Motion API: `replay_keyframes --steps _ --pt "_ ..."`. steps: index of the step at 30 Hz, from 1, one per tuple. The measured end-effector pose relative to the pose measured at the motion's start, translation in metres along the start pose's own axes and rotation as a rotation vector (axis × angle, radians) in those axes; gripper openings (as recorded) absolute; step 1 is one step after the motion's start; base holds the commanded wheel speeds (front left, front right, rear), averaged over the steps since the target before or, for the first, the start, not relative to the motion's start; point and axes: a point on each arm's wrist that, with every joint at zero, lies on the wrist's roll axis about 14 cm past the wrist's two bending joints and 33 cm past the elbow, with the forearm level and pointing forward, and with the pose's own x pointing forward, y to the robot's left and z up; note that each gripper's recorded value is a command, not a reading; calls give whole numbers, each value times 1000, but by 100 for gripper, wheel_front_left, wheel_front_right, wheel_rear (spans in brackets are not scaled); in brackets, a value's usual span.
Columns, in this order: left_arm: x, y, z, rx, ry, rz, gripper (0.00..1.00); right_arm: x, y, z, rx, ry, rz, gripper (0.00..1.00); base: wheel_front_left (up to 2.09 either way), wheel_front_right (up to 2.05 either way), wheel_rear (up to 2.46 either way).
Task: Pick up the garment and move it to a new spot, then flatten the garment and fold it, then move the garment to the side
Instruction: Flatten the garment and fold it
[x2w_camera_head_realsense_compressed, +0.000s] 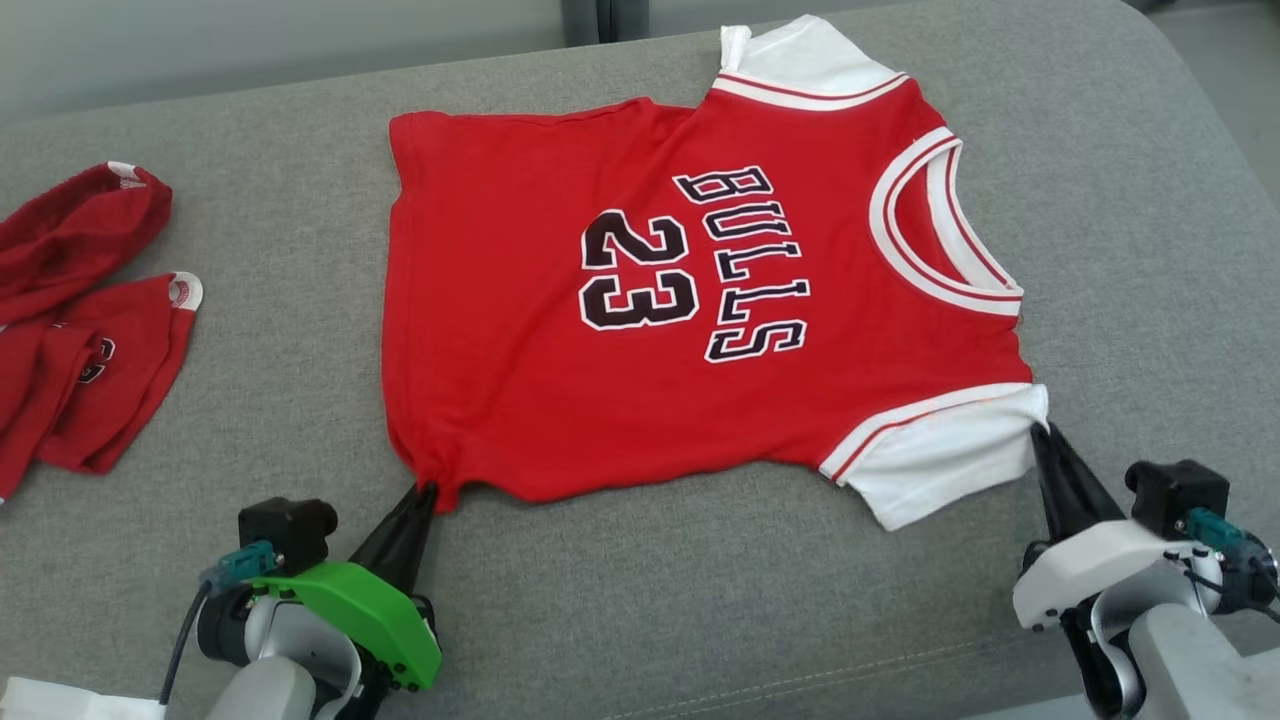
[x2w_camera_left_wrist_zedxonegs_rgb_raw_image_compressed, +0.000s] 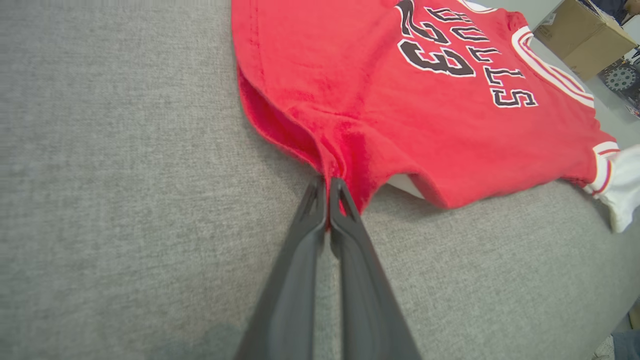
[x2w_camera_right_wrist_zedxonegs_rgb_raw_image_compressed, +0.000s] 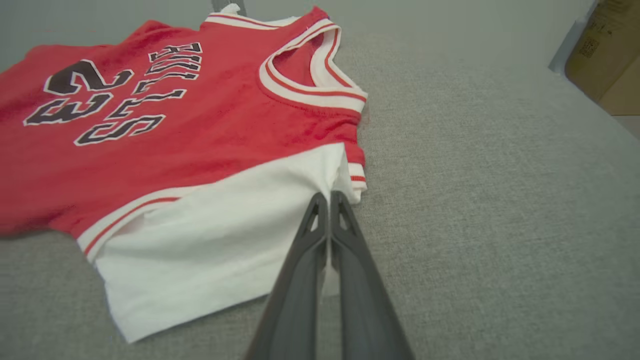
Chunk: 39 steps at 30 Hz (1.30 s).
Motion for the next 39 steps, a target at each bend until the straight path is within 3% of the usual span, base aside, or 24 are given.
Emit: replay_keyframes --steps 7,15,22,30,39 --pt "-1 0 11 23 12 -23 0 9 -2 45 -19 -135 10 0 0 0 0" --pt "3 2 34 42 37 -49 0 14 -1 68 -24 -201 32 0 0 0 0" --pt "19 0 66 125 80 -99 0 33 -1 89 -48 -247 61 0 0 0 0" --pt "35 -8 65 25 217 -158 0 60 3 109 -72 -255 100 0 0 0 0" --pt "52 -3 91 40 262 -156 0 75 -8 105 -78 -207 84 0 0 0 0"
